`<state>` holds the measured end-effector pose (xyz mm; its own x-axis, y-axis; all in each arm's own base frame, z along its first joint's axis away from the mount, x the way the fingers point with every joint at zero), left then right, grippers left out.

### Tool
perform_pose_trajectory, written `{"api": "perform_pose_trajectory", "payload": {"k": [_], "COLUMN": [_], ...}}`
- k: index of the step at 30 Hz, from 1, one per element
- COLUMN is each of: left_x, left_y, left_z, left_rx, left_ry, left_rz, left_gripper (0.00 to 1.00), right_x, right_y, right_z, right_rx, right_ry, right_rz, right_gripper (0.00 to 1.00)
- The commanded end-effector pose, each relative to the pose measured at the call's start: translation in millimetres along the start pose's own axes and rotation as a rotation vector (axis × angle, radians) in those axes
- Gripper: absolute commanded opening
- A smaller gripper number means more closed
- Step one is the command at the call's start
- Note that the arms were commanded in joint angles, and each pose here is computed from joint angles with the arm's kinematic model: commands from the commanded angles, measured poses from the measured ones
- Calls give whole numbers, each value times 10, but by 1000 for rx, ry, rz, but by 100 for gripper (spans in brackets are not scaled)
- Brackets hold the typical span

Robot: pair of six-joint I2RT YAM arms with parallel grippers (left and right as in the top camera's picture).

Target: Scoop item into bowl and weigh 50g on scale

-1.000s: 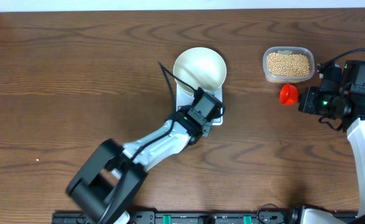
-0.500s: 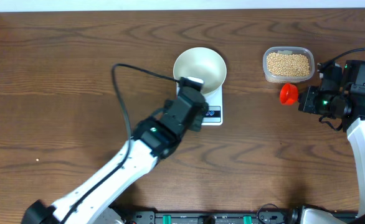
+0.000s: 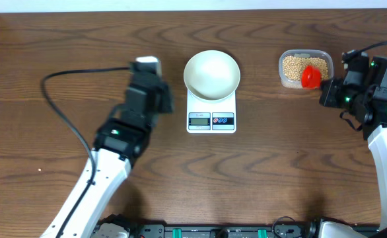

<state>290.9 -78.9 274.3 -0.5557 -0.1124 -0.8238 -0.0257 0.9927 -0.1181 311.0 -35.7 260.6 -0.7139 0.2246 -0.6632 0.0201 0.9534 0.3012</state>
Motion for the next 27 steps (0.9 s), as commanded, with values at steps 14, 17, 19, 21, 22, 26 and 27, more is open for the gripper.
{"api": "perform_pose_trajectory", "payload": {"k": [14,17,19,21,22,26,27], "left_x": [-445,-452,-438,-420,-412,-375,-358], "left_y": [882,922,924,913,903,826,786], "left_z": [244,321,374,408,419,435,442], "left_rx": [-252,-288,-281,-272,-264,-193,-165], "left_ry": [-255,-293,-294,-282,-275,-223,-205], "left_rz": [-232,-351,-394,-395,-392,-338,-321], "left_gripper": [7,7,7,7,7,7,7], "right_x": [-447,-472,-471,-452,-438,-359,-339], "right_y": [-53,-92,-109,-126,-132,-142,-144], "right_z": [-92,-86,-84,-81,-79,-57,-52], "right_rx": [120,133,136,143,147,164,168], "right_ry": [-317,-343,-343,-330,-321,-266,-251], "right_rz": [253,321,337,342,345,342,337], "right_gripper": [1,1,1,1,1,1,1]}}
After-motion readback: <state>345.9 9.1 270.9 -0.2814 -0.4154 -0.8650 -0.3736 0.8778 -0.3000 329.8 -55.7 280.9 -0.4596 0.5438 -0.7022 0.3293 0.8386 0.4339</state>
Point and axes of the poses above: each gripper's point midway between its finger pads, its own z axis out along the fingers, its own y axis along the line the jaws close on, x = y × z, the point moved 10 cm from there along -z, back along the fingers, and after that the axes turned 2 degrees about z, right-handed, at the moved point
